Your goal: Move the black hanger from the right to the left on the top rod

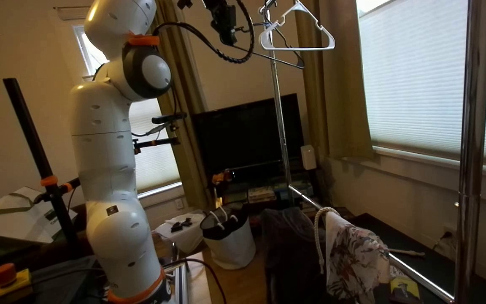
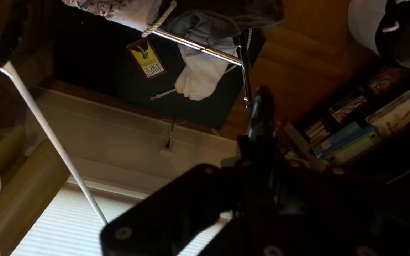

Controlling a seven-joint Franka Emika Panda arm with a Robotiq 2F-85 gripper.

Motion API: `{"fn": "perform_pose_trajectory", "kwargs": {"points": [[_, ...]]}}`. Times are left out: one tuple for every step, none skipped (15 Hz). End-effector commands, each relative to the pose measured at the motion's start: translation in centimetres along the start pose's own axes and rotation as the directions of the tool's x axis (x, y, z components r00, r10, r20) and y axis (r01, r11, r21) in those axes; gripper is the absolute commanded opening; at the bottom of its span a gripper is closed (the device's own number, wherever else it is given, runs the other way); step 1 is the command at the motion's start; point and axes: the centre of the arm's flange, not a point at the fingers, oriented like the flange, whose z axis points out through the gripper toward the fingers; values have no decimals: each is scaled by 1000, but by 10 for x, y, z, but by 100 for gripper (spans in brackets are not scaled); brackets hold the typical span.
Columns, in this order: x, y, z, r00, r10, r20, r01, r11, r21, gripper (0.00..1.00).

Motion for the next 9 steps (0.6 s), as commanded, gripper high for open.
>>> {"fn": "perform_pose_trajectory", "kwargs": {"points": [[-6, -4, -30, 999, -36, 8, 36, 999, 18, 44], [-14, -4, -33, 999, -44, -1, 44, 999, 27, 53], [-29, -4, -36, 999, -51, -9, 52, 998, 36, 59], [-40, -5, -35, 998, -57, -9, 58, 997, 44, 68], [-62, -5, -32, 997, -74, 1, 74, 996, 53, 75], [-79, -7, -29, 996, -87, 18, 86, 995, 56, 82], [-96, -11, -25, 996, -83, 37, 82, 996, 45, 90], [-115, -16, -19, 996, -79, 41, 77, 996, 51, 97], [-128, -19, -18, 998, -51, 44, 48, 997, 65, 100]]}}
